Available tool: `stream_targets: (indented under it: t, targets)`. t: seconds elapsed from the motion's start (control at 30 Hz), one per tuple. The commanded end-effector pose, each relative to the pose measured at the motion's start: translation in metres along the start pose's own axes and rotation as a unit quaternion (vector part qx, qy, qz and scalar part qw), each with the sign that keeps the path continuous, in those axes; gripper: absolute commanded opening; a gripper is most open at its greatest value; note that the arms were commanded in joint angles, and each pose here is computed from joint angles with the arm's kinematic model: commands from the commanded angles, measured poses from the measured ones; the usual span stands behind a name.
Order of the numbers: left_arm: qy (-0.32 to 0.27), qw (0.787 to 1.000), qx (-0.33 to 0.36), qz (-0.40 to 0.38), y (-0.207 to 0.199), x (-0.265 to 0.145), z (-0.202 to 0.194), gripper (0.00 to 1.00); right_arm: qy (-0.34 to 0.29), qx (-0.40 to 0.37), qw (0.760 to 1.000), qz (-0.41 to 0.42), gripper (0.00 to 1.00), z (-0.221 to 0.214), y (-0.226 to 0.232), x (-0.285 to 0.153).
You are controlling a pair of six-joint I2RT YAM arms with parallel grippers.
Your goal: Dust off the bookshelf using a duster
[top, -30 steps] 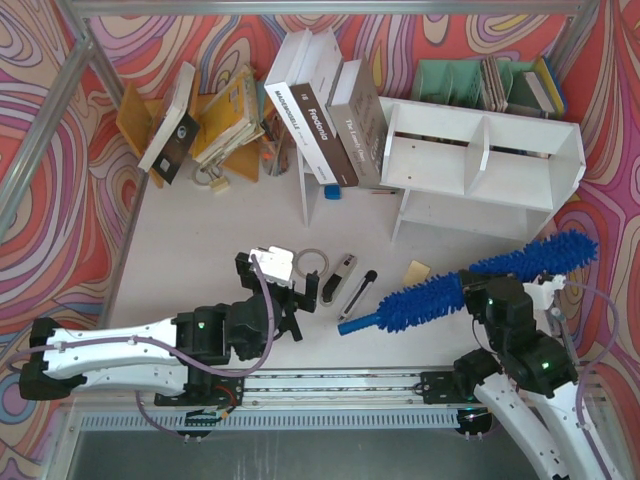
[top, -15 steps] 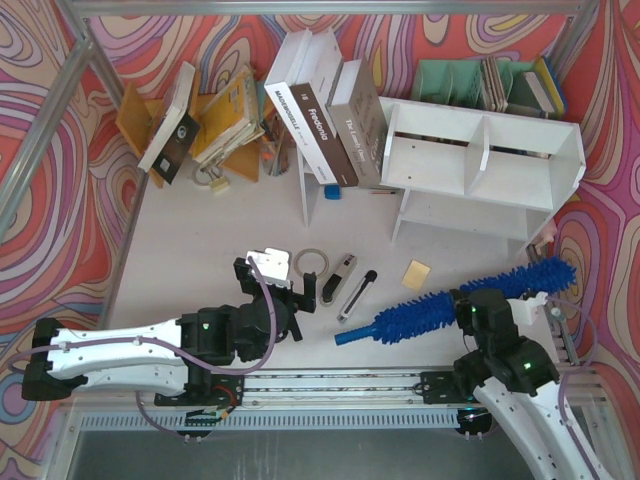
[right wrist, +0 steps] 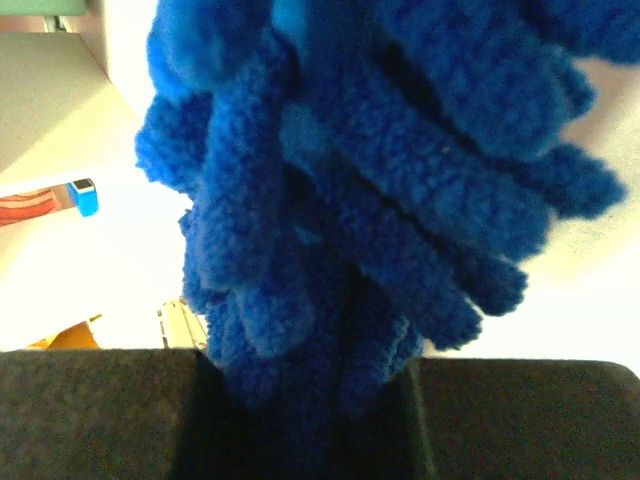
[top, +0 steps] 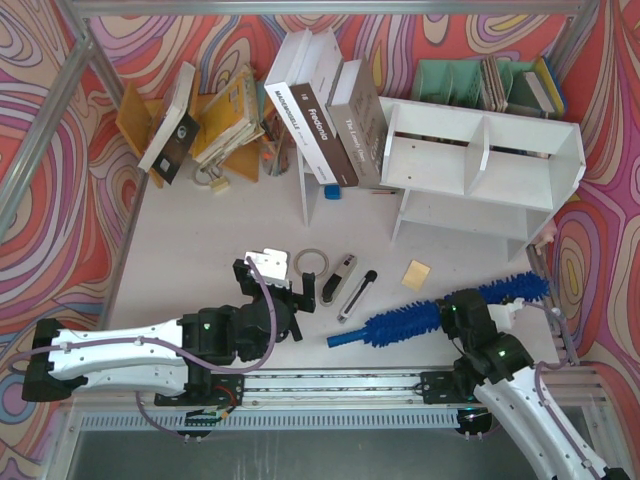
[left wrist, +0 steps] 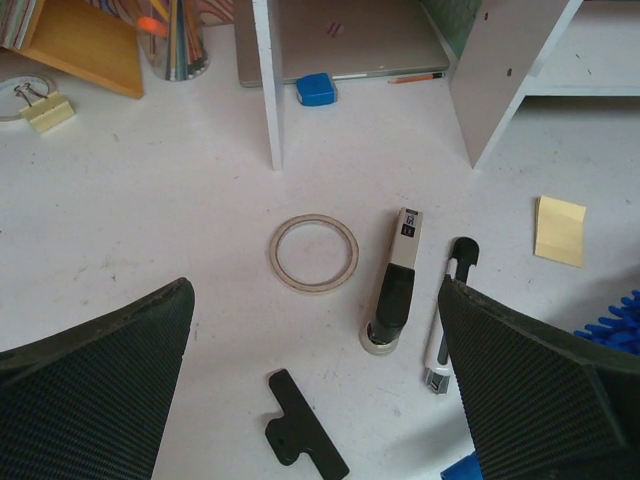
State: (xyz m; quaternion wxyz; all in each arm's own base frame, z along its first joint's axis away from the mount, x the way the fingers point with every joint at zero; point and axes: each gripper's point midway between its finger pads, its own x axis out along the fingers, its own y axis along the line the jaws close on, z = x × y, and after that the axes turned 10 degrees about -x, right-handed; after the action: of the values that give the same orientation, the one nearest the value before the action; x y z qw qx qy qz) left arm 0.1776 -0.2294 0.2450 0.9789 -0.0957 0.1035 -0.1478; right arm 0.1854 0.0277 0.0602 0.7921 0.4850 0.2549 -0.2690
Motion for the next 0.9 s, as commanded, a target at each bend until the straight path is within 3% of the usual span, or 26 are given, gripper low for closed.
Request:
stream_targets:
  t: [0.0, 0.27, 0.53, 0.73, 0.87]
  targets:
    - [0.000, 1.000, 0.003, 0.012, 0.009, 0.001, -0.005, 0.98, 0.010, 0.048, 0.998, 0.049, 0.16, -0.006, 0.022, 0.007]
    - [0.004, 1.000, 0.002, 0.011, 0.007, 0.003, -0.008, 0.98, 0.028, 0.073, 0.995, 0.055, 0.26, -0.022, 0.014, 0.026]
    - [0.009, 1.000, 0.003, 0.012, 0.007, 0.005, -0.011, 0.98, 0.030, 0.083, 0.993, 0.074, 0.48, -0.028, 0.016, 0.035]
    - [0.009, 1.000, 0.002, 0.015, 0.009, 0.004, -0.011, 0.98, 0.035, 0.081, 0.994, 0.063, 0.52, -0.030, 0.012, 0.035]
    - [0.009, 1.000, 0.002, 0.016, 0.011, 0.004, -0.011, 0.98, 0.032, 0.082, 0.994, 0.060, 0.62, -0.027, 0.011, 0.032]
